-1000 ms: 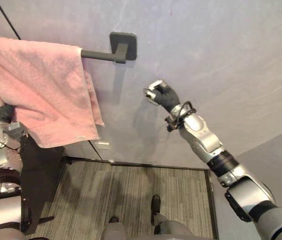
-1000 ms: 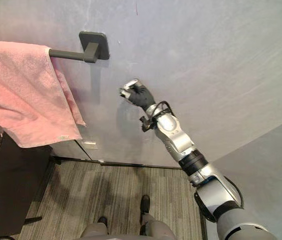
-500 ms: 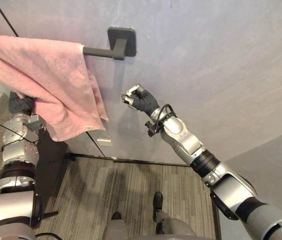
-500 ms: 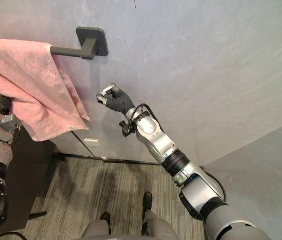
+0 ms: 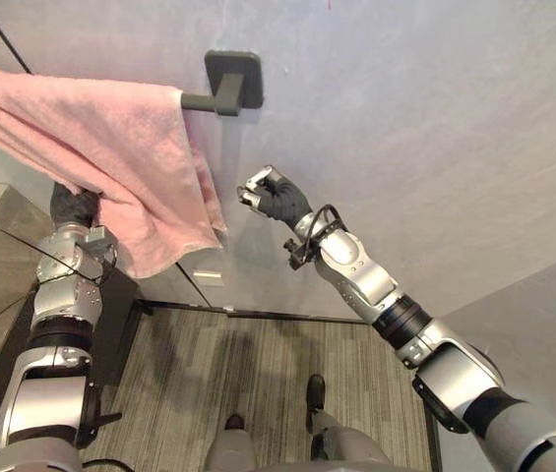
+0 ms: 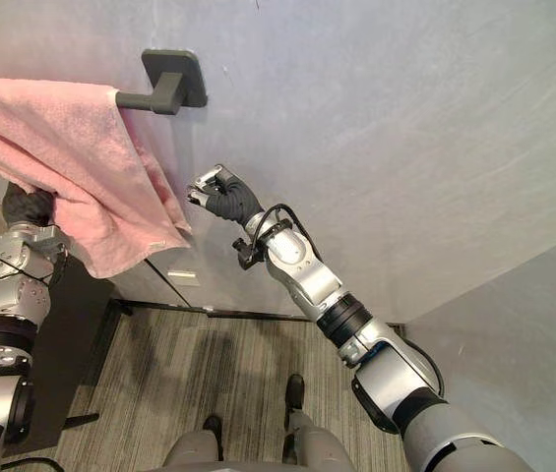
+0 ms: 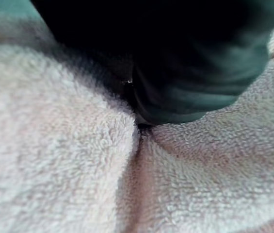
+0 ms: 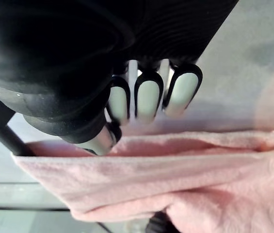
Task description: Organize washtable
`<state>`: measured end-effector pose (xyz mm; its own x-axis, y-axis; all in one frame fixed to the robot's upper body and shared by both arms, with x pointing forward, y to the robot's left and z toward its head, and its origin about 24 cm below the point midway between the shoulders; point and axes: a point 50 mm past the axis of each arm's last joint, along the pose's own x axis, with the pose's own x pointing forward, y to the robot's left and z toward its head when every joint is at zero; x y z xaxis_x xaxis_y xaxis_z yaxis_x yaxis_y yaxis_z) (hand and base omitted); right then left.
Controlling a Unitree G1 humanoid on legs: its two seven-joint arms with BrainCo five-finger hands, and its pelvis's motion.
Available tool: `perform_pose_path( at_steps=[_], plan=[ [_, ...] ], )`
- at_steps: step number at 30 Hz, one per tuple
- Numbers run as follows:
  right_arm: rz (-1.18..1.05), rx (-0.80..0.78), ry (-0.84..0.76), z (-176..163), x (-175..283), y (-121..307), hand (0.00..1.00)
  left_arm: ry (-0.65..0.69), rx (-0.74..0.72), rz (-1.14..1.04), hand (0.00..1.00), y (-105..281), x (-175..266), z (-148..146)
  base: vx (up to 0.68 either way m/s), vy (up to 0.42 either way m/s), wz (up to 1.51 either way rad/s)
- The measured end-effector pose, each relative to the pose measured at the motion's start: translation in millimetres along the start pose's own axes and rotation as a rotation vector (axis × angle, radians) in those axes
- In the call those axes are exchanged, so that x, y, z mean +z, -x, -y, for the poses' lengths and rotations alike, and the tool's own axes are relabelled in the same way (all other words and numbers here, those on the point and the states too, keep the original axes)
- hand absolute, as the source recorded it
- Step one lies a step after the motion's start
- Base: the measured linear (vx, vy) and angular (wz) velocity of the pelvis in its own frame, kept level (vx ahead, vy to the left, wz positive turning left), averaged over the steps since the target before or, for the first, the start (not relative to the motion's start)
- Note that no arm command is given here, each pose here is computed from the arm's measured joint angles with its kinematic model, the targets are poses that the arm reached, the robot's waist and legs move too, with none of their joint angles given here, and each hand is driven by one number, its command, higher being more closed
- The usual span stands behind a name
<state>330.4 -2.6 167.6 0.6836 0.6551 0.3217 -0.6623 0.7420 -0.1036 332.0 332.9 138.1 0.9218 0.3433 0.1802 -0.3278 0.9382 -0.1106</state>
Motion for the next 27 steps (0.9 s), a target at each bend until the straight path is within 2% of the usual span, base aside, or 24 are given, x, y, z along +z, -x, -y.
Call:
perform_pose_path(
  at_steps=[13,17,19,23,27],
  plan=[
    [-0.007,-0.035,0.011,13.2,1.3,3.8,0.0,0.075,0.058,-0.033,0.0,1.4,-7.5,-1.0,0.0,0.007,0.0],
    [-0.002,-0.101,-0.008,31.5,2.8,15.7,0.0,0.181,0.254,-0.06,0.0,7.8,-13.1,-42.0,0.0,0.0,0.01],
    [-0.003,-0.117,-0.014,36.6,1.7,23.0,0.0,0.218,0.292,-0.03,0.0,8.3,-6.1,-50.1,0.0,0.0,0.11],
    [-0.011,-0.121,-0.024,33.4,-1.8,23.8,0.0,0.188,0.207,0.085,0.0,12.5,17.2,-38.6,0.0,0.027,0.07],
    [-0.033,-0.149,0.021,41.1,-4.2,29.4,0.0,0.206,0.232,0.073,0.0,21.4,7.8,-40.0,0.01,0.093,0.05]
  ],
)
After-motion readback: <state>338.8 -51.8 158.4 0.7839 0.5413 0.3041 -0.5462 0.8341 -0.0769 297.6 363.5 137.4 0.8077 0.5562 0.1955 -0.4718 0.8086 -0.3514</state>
